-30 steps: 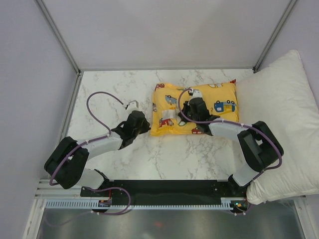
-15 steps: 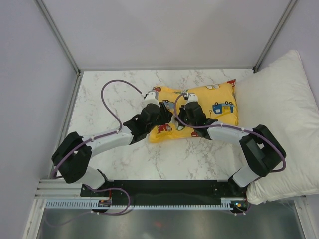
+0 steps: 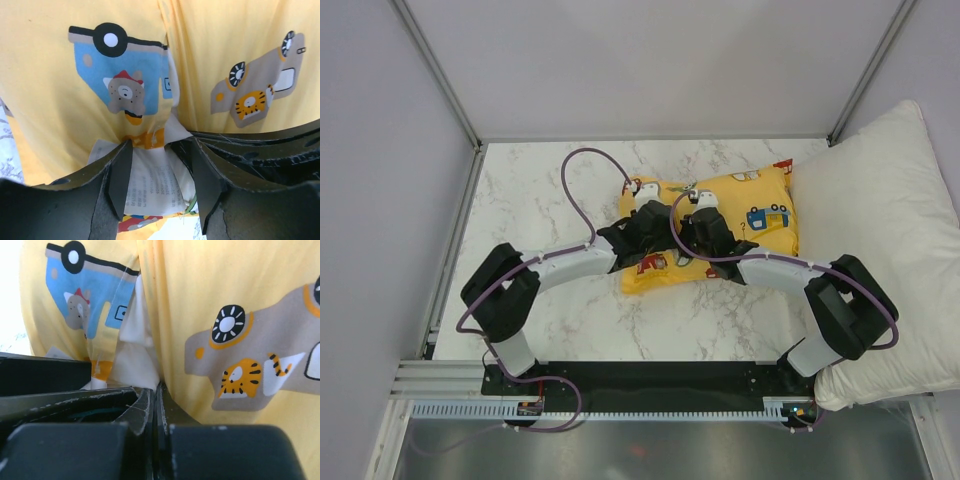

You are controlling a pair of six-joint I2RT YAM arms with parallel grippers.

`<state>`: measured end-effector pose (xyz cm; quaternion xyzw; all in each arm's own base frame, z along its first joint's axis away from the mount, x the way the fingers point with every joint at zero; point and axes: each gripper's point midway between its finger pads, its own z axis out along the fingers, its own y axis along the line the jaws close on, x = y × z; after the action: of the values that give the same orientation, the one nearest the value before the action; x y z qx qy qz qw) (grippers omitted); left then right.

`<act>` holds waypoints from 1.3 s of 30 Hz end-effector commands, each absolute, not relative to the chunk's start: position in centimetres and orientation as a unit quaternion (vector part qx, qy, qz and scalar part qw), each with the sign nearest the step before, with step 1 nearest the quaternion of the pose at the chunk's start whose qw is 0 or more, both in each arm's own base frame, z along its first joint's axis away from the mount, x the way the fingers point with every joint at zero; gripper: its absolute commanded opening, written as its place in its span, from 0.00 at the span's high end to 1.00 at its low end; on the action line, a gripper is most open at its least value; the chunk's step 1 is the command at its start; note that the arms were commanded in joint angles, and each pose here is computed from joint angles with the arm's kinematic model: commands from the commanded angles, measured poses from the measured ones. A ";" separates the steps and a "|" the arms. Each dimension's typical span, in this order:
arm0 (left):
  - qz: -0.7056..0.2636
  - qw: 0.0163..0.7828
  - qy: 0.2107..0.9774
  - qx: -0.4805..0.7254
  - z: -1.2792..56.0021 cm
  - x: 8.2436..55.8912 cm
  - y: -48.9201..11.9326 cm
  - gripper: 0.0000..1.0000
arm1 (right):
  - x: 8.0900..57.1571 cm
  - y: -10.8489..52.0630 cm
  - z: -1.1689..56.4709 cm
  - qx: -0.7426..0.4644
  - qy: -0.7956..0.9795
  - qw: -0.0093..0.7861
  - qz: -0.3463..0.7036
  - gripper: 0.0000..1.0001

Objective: Remove the pillowcase from the pillow
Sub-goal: Expand the opening of the pillowcase

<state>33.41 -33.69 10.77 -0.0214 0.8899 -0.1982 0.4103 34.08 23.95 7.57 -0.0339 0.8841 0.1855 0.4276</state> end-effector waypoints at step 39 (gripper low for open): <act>-0.135 0.306 0.940 0.069 2.7 24.7 -26.6 0.98 | 36.1 10.6 1.0 0.069 0.935 0.346 -0.031 1.00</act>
<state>26.15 -27.27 4.92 0.0383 0.9271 -0.1530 0.3400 38.28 21.72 6.91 0.0219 0.8957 0.1795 0.4062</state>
